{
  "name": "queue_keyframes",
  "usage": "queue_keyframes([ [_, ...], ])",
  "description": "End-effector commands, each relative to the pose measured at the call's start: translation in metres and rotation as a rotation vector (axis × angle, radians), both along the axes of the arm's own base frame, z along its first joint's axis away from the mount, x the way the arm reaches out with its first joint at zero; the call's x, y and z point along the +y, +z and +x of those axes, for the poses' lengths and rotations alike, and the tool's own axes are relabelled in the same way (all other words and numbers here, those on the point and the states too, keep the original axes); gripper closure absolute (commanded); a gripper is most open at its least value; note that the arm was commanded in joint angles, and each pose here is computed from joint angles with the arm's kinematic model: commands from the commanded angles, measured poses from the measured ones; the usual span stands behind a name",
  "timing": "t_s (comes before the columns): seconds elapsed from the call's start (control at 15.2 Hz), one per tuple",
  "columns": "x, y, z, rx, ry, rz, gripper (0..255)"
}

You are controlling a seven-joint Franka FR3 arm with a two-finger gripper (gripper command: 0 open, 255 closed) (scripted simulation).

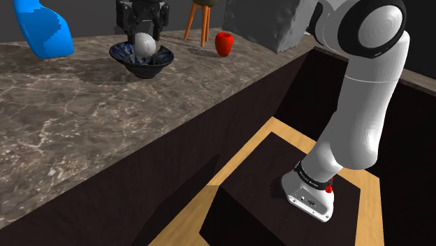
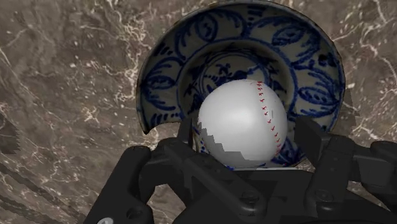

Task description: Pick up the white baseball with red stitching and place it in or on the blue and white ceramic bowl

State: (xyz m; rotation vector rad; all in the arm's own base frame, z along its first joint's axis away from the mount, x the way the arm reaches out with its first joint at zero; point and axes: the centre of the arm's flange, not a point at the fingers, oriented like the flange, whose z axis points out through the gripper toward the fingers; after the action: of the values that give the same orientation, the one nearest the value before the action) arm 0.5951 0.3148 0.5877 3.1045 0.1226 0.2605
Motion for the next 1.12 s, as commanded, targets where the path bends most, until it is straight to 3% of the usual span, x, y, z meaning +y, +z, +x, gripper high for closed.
queue_keyframes([
  [0.0,0.000,0.000,0.000,0.000,0.000,0.000,0],
  [0.26,0.000,0.000,0.000,0.000,0.000,0.000,0],
  [0.53,0.001,0.049,-0.008,0.000,0.000,0.000,0],
  [1.06,0.001,0.049,-0.008,0.000,0.000,0.000,0],
])
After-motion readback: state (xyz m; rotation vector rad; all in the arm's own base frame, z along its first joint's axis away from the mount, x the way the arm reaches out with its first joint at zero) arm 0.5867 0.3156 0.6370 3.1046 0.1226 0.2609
